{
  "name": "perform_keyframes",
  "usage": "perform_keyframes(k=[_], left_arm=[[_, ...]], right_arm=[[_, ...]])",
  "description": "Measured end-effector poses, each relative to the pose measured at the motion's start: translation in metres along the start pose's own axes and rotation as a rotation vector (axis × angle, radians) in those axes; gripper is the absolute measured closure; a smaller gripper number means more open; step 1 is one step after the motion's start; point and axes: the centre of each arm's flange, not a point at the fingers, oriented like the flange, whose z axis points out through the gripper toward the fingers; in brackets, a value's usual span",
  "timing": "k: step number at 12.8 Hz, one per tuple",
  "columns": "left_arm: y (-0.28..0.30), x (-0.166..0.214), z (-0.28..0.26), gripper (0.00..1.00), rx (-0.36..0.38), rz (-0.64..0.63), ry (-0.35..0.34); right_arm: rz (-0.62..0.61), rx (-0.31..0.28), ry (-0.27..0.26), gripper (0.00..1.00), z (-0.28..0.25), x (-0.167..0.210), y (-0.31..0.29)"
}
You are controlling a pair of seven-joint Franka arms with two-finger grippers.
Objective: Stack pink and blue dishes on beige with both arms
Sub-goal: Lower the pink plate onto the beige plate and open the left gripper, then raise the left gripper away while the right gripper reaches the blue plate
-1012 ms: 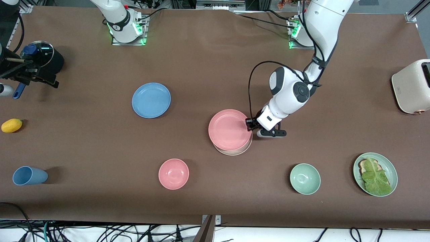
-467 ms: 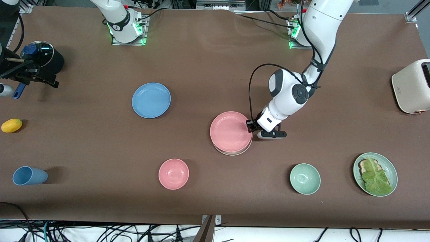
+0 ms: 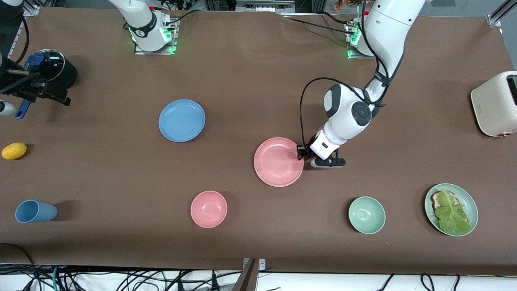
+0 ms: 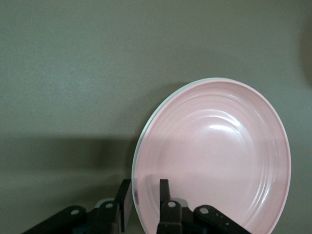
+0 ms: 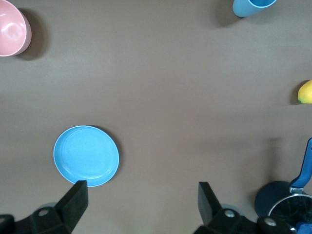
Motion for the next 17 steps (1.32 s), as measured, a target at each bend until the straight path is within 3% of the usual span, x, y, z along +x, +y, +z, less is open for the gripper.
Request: perform_keyframes(k=[3, 7, 10, 14, 17], left_arm=[[0.0, 0.005, -0.004, 0.45, -0.002, -0.002, 0.012], [0.005, 0.016, -0.019, 0.04, -0.017, -0.002, 0.032], [0.003, 0.031, -0.068, 0.0, -0.011, 0.007, -0.051], [0.004, 0.055, -0.166, 0.0, 0.081, 0.109, -0.155], [-0.006, 0.077, -0.221, 0.0, 0.198, 0.158, -0.202]], right_arm=[[0.0, 0.0, 0.0, 0.0, 0.0, 0.0, 0.0], [-0.003, 0.0, -0.004, 0.0, 0.002, 0.0, -0.001], [-0.031, -0.005, -0.055, 0.0, 0.019, -0.001, -0.017], [-0.132, -0.01, -0.17, 0.0, 0.082, 0.005, -0.079], [-0.153, 0.025, -0.157, 0.0, 0.148, 0.013, -0.106]])
